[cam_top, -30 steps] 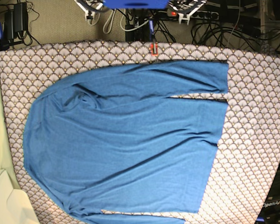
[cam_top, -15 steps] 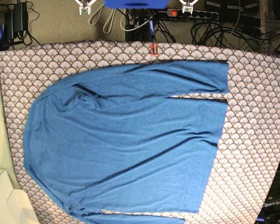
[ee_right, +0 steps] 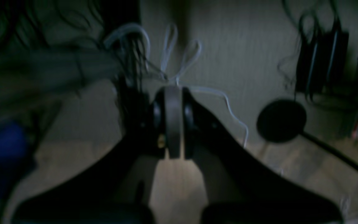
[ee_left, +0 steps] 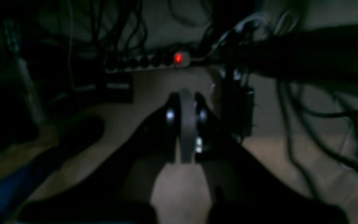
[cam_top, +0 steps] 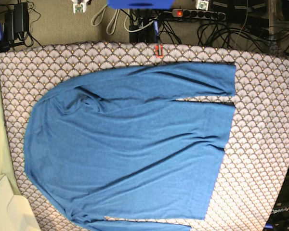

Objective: Fold the T-shirt properly
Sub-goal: 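Lower both grippers toward the hem corners of the blue shirt, then grasp the hem corner of the blue shirt with the left gripper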

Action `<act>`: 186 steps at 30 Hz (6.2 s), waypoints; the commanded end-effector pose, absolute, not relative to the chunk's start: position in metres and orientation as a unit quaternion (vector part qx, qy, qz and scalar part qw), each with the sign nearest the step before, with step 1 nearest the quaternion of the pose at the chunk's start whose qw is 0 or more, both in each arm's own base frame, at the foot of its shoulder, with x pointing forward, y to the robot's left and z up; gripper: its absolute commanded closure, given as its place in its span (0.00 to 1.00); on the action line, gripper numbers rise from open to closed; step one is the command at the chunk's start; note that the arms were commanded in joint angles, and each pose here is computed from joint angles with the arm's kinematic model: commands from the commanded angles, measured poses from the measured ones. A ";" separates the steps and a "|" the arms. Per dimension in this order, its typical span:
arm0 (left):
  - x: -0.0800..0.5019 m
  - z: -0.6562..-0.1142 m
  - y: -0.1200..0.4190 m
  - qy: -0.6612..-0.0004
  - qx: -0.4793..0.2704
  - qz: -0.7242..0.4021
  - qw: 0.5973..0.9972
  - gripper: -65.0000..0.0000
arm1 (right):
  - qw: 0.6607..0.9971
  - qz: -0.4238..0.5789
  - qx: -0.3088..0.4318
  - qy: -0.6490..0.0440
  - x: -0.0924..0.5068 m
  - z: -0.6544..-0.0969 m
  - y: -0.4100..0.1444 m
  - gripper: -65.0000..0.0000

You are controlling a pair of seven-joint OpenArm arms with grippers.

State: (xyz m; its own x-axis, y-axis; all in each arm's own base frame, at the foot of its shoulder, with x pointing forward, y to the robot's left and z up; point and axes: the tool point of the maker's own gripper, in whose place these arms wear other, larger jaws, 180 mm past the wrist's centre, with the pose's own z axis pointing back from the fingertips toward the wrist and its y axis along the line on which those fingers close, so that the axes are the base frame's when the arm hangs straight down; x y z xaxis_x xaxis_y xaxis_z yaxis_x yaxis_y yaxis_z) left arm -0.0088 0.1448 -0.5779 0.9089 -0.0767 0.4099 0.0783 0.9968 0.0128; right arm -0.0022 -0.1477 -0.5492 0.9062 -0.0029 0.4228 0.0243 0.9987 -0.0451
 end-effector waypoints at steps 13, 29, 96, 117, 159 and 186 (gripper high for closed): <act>0.032 -0.492 0.128 -0.330 -0.020 -0.043 0.943 1.00 | 0.958 0.014 -0.028 -0.284 0.042 -0.463 -0.152 1.00; 0.052 -0.417 0.120 -0.401 -0.032 -0.052 0.914 1.00 | 0.933 0.042 -0.043 -0.355 0.073 -0.394 -0.162 1.00; 0.160 -0.384 0.231 -0.527 0.017 0.156 0.835 0.27 | 0.887 0.062 -0.108 -0.444 0.159 -0.356 -0.210 0.64; 0.178 -0.410 0.218 -0.478 -0.071 0.264 0.835 0.27 | 0.889 0.061 -0.107 -0.442 0.157 -0.357 -0.210 0.64; 0.186 -0.419 0.203 -0.474 -0.087 0.294 0.826 0.92 | 0.894 0.073 -0.115 -0.428 0.157 -0.359 -0.216 0.64; 0.186 -0.421 0.205 -0.472 -0.086 0.297 0.825 0.48 | 0.893 0.079 -0.117 -0.428 0.158 -0.358 -0.218 0.64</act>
